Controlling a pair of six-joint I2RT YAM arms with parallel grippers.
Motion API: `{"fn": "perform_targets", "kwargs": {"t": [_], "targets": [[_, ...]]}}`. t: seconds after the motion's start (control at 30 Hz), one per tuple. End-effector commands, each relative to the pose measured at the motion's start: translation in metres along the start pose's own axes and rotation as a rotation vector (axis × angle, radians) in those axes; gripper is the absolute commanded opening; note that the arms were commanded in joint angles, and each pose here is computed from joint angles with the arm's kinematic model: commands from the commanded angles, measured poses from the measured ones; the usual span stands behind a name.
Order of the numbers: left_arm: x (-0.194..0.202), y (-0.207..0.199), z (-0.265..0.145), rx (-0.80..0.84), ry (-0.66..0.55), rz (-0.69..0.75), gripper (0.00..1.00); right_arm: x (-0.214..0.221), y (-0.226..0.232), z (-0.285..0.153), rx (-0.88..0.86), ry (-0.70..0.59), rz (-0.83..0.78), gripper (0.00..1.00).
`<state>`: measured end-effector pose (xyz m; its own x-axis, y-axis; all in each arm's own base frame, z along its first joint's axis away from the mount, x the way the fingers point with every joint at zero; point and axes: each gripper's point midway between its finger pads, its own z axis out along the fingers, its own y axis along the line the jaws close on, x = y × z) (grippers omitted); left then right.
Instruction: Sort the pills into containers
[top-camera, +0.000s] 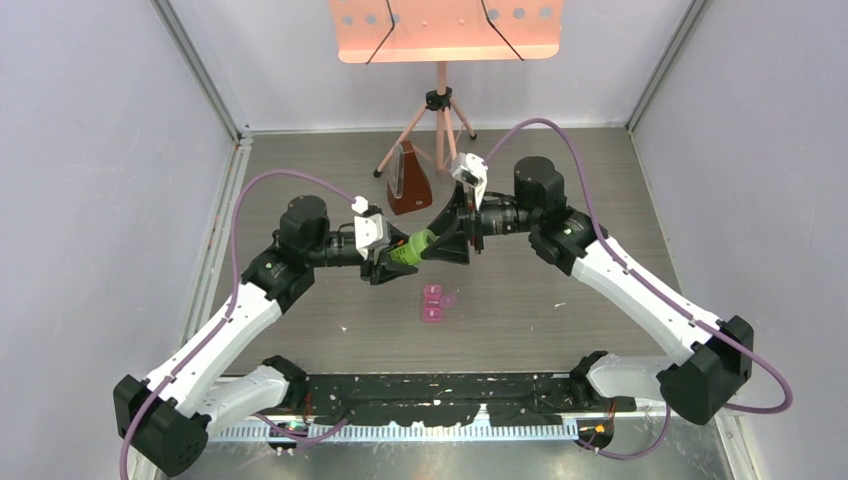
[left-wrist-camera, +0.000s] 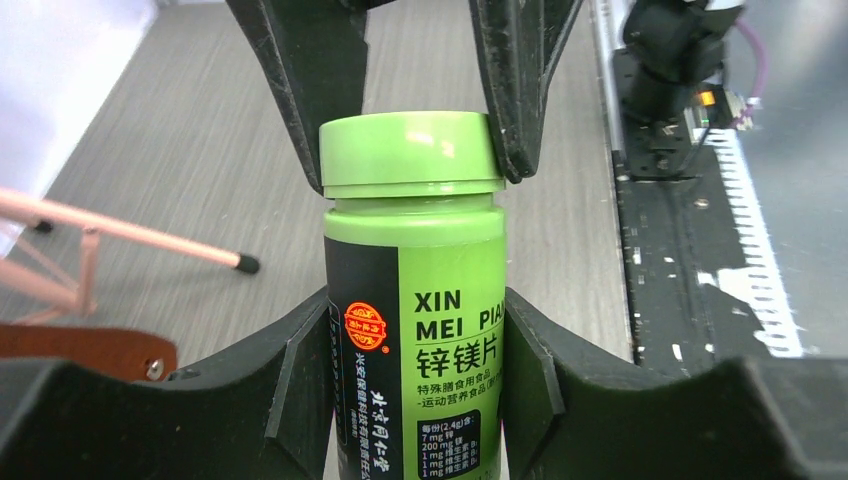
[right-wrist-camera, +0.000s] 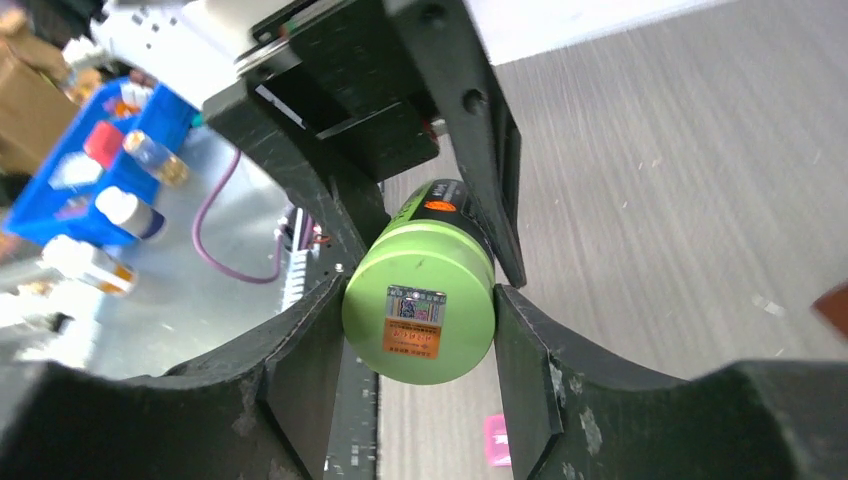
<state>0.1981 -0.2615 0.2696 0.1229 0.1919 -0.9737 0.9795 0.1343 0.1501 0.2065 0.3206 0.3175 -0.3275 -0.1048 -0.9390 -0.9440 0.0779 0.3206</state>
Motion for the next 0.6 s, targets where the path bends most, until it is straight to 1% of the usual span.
{"fn": "perform_targets", "kwargs": {"t": [0.0,0.1,0.2,0.27,0.33,0.37,0.4,0.43,0.47,0.5,0.53,0.57], "targets": [[0.003,-0.066,-0.007,0.348,0.003,-0.110,0.00,-0.051,0.021,-0.019,-0.029,-0.104,-0.468,0.37],[0.005,-0.071,-0.007,0.398,0.014,-0.137,0.00,-0.050,0.015,-0.022,0.013,-0.077,-0.493,0.35],[0.004,-0.077,-0.009,0.458,0.012,-0.156,0.00,-0.050,0.017,-0.025,0.032,-0.087,-0.502,0.32],[0.001,-0.082,-0.011,0.494,0.011,-0.171,0.00,-0.051,0.016,-0.028,0.061,-0.097,-0.507,0.33],[0.001,-0.079,-0.010,0.491,0.026,-0.168,0.00,-0.053,0.010,-0.032,0.125,-0.112,-0.470,0.50],[0.003,-0.075,-0.009,0.469,0.040,-0.158,0.00,-0.055,0.007,-0.034,0.161,-0.121,-0.461,0.68],[0.005,-0.069,-0.007,0.440,0.052,-0.141,0.00,-0.056,0.006,-0.035,0.178,-0.127,-0.425,0.78],[0.009,-0.062,-0.005,0.396,0.067,-0.124,0.00,-0.058,0.002,-0.038,0.215,-0.138,-0.399,0.93],[0.012,-0.053,-0.003,0.343,0.082,-0.100,0.00,-0.058,0.003,-0.038,0.222,-0.147,-0.346,0.99],[0.014,-0.045,-0.002,0.290,0.085,-0.069,0.00,-0.061,0.000,-0.041,0.256,-0.162,-0.321,0.97],[0.017,-0.037,-0.001,0.236,0.093,-0.042,0.00,-0.061,0.001,-0.041,0.271,-0.181,-0.251,0.96],[0.018,-0.028,0.000,0.183,0.094,-0.016,0.00,-0.063,0.001,-0.044,0.289,-0.208,-0.233,0.96]]}}
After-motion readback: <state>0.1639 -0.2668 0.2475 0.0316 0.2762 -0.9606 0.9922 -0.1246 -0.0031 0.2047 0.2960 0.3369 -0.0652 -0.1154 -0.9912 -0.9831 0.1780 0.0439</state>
